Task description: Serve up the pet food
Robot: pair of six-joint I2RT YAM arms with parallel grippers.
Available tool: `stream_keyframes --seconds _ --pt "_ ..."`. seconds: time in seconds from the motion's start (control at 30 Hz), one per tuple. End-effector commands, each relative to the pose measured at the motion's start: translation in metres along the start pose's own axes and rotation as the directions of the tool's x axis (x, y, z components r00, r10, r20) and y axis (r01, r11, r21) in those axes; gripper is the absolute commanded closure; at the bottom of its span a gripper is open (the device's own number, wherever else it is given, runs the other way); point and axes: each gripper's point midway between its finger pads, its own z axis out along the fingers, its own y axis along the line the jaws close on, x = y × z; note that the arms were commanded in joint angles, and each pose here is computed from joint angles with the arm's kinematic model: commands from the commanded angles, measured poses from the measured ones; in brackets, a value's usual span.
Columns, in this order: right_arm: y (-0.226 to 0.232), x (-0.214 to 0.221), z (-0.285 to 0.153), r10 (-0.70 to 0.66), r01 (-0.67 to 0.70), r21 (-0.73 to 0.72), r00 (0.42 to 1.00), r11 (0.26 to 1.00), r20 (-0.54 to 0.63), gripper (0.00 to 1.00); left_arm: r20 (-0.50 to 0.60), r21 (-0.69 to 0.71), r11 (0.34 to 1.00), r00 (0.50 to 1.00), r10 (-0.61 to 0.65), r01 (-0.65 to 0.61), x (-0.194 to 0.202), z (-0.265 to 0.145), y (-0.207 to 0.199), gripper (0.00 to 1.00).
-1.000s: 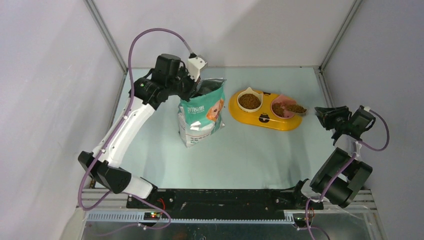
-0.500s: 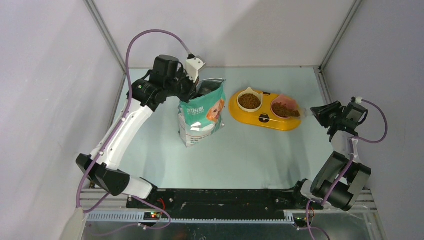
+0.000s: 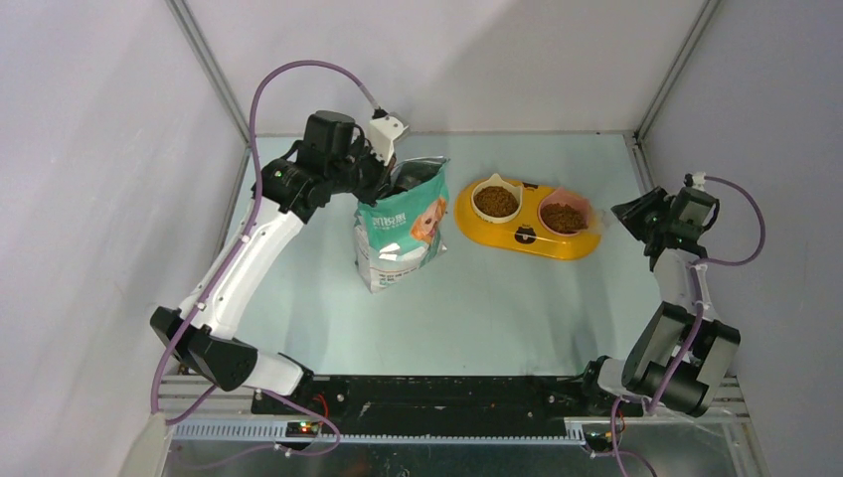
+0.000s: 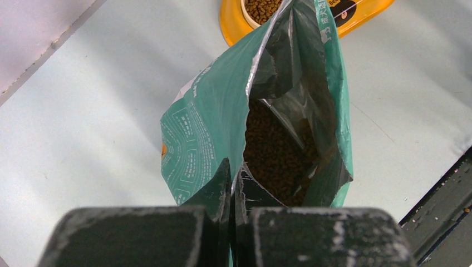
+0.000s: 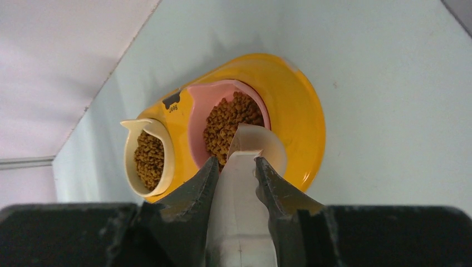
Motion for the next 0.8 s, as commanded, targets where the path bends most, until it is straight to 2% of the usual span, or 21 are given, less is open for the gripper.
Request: stream_keyframes --seconds 0.0,0.2,0.47,0.77 --pt "0.014 -0.025 -0.006 -0.161 0.159 0.029 0.984 0.987 0.081 1.00 0.012 0.041 0.999 1.000 -0.013 0.012 0.001 -0.008 -0.010 1.00" --pt "0.037 -0.025 -0.004 -0.328 0.329 0.007 0.939 0.944 0.102 1.00 -0.008 0.066 0.998 1.000 -0.020 0.020 0.004 0.000 -0.013 1.00" --pt "0.067 -0.033 -0.005 -0.561 0.562 0.029 0.817 0.826 0.135 1.00 -0.005 0.084 0.996 1.000 -0.017 0.017 0.003 -0.001 -0.017 1.00" --pt "0.078 -0.034 -0.008 -0.670 0.670 0.056 0.730 0.741 0.134 1.00 -0.004 0.102 0.994 0.999 -0.033 0.033 0.005 -0.001 -0.022 1.00"
